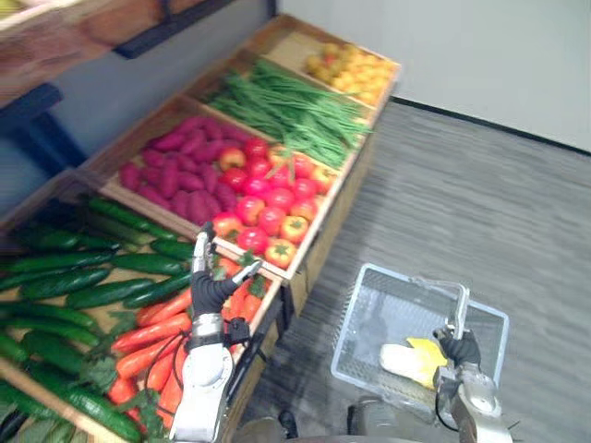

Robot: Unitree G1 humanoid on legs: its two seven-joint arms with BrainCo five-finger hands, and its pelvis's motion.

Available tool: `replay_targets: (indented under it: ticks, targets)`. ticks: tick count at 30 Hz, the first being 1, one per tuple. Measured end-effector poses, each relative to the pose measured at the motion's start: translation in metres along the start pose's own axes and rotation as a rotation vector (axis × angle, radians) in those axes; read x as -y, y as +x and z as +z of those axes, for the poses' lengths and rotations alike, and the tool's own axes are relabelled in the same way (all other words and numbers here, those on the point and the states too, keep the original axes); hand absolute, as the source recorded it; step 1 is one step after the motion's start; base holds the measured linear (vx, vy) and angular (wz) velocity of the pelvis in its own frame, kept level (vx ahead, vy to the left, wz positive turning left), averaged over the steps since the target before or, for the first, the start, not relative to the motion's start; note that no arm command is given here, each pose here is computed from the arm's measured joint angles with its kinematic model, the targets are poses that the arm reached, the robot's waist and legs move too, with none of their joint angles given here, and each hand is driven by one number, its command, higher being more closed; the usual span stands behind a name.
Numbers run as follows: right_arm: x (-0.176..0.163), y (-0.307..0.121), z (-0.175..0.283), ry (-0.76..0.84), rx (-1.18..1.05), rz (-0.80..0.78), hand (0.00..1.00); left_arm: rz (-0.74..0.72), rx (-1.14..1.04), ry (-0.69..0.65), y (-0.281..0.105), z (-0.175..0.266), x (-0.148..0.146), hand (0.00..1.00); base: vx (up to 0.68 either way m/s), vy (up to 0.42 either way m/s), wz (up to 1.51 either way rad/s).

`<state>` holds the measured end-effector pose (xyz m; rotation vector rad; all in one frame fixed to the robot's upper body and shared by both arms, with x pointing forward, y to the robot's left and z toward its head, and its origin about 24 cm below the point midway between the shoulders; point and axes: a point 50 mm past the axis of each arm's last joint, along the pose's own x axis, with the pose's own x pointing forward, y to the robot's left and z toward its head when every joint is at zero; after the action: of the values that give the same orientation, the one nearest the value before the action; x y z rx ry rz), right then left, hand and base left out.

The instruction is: Pick vegetable in the basket

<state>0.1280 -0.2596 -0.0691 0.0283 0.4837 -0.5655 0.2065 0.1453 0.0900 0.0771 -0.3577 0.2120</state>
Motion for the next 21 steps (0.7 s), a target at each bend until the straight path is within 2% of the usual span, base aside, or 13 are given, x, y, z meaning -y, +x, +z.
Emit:
replay_targets:
  ticks: [7,15,21]
  targets:
    - [0.013,-0.005,-0.020,0.007,-0.087,-0.023,1.00,0.013,-0.024,-0.029,-0.005,-0.001,0.003,0.00,0.06,-0.200,0.94]
    - [0.017,-0.008,-0.036,0.080,-0.157,-0.079,1.00,0.071,-0.013,0.023,0.001,-0.003,-0.015,0.00,-0.06,0.061,0.65]
    - [0.012,-0.003,-0.052,0.079,-0.246,-0.080,1.00,0.029,-0.175,0.286,0.004,-0.051,-0.048,0.00,0.01,0.069,0.06]
